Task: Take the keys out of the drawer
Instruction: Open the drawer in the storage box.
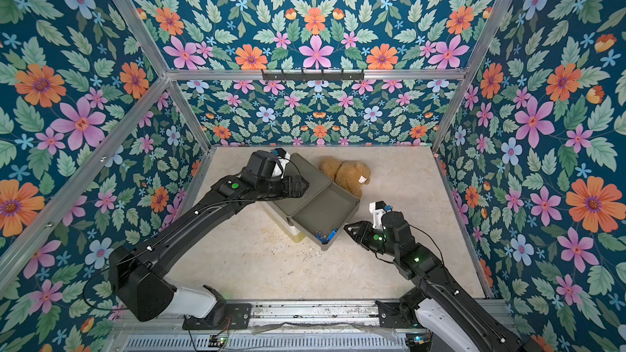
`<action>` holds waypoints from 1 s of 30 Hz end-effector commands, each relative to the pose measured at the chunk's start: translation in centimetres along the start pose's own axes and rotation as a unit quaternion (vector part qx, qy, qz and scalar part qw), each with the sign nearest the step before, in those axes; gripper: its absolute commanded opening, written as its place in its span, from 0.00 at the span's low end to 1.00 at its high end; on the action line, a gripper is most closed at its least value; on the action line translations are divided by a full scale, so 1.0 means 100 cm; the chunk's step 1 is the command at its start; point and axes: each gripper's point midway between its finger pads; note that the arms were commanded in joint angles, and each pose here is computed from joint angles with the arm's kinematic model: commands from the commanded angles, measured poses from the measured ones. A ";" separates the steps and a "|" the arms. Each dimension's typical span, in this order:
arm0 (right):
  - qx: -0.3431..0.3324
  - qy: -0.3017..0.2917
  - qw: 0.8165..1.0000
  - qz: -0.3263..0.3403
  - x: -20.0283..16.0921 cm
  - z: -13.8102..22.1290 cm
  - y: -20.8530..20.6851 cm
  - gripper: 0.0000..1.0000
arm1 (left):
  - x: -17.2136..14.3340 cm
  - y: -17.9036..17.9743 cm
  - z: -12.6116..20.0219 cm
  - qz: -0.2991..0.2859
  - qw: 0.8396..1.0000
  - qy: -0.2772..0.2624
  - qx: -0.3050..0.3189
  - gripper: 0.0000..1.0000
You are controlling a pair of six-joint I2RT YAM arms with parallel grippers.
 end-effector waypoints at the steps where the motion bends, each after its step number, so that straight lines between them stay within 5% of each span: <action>1: 0.002 -0.011 1.000 0.024 0.014 -0.001 0.012 0.21 | -0.003 0.006 0.003 -0.006 1.000 0.006 0.009 0.99; 21: 0.041 -0.033 0.996 0.076 0.068 -0.006 0.075 0.17 | 0.004 0.018 0.009 0.003 1.000 -0.004 0.007 0.99; 30: 0.032 -0.024 0.997 0.069 0.061 -0.010 0.064 0.17 | 0.003 0.022 0.004 0.005 1.000 0.002 0.004 0.99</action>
Point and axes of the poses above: each gripper's point midway between its finger pads, its own z axis back along the fingers, its own y axis along the line the jaws close on, x = y × z, and after that the axes turned 13 degrees about z, right-handed
